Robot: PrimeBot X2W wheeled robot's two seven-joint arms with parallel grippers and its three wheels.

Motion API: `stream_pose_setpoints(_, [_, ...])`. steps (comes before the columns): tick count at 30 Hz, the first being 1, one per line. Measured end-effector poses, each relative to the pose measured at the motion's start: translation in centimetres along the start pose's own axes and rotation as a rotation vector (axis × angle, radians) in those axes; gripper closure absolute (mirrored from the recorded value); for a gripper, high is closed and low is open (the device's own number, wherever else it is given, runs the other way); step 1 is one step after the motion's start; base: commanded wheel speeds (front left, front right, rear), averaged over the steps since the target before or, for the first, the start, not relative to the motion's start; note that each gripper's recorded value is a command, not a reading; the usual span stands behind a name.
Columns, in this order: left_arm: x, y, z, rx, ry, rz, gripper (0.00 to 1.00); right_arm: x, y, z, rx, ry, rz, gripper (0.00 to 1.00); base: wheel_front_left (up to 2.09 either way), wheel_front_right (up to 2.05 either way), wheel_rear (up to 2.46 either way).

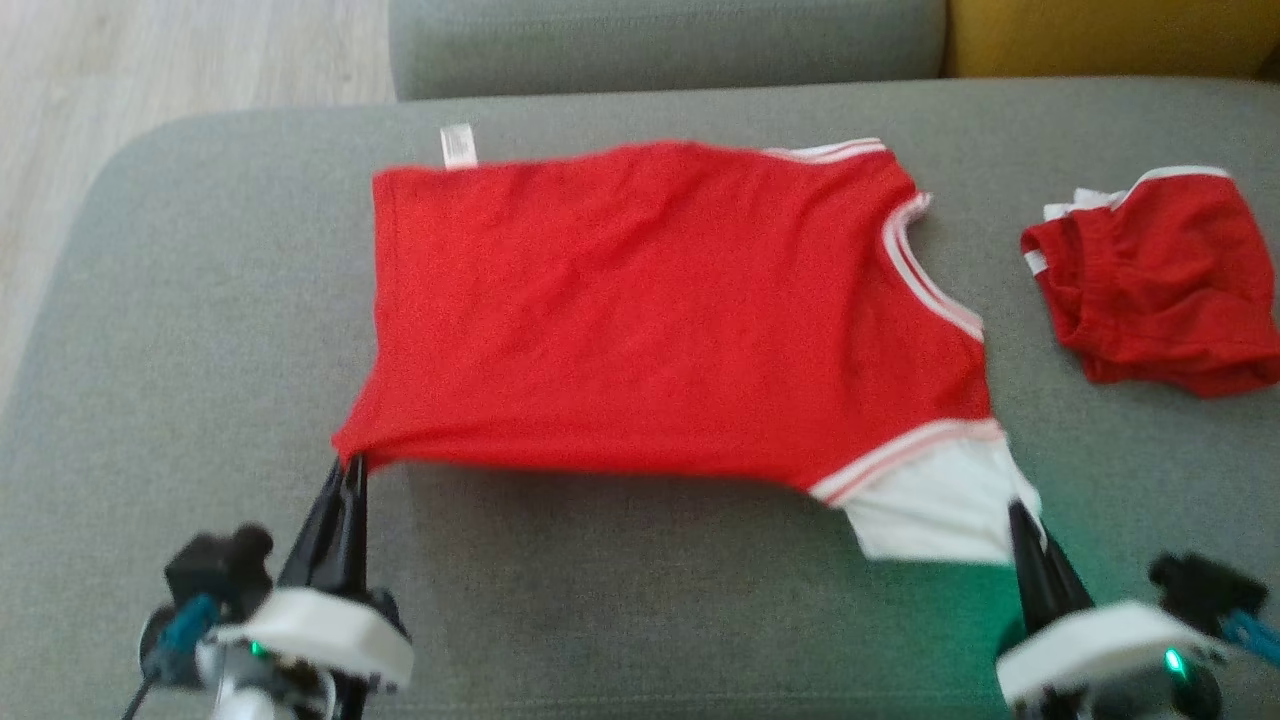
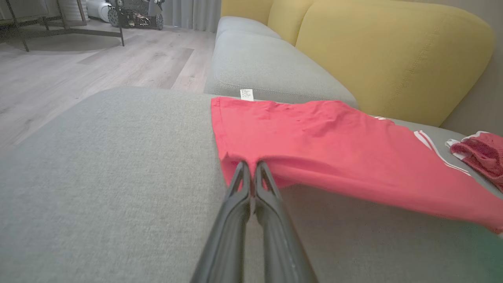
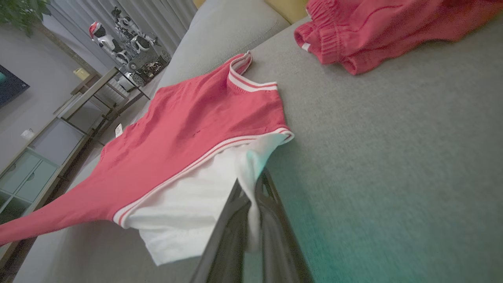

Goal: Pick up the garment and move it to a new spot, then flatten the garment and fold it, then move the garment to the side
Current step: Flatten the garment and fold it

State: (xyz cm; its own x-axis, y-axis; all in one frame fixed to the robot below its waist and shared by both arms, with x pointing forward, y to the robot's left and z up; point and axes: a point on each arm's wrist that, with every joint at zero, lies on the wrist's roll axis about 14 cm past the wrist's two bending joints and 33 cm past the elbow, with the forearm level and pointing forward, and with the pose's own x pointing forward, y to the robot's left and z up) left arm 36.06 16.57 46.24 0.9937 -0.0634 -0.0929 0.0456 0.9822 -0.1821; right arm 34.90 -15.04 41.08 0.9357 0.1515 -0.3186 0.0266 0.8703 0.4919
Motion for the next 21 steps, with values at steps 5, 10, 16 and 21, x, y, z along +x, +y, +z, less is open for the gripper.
stream_pose_setpoints(5, [-2.2,0.0,-0.1,-0.004,0.029,0.023,1.00,-3.3,-0.5,-0.4,0.005,0.039,-0.021,1.00,0.00,0.00,0.00])
stream_pose_setpoints(10, [-5.8,0.2,-0.6,-0.010,0.095,0.064,1.00,-7.5,-1.6,-2.1,0.048,0.103,-0.059,1.00,0.00,0.00,0.00])
stream_pose_setpoints(16, [-7.0,0.1,-0.6,-0.011,0.122,0.071,1.00,-8.4,-2.1,-2.1,0.053,0.103,-0.074,1.00,0.00,0.00,0.00])
stream_pose_setpoints(21, [-7.2,0.1,-1.2,-0.002,0.166,0.062,1.00,-8.2,-2.4,-2.3,0.054,0.117,-0.083,1.00,0.00,0.00,0.00])
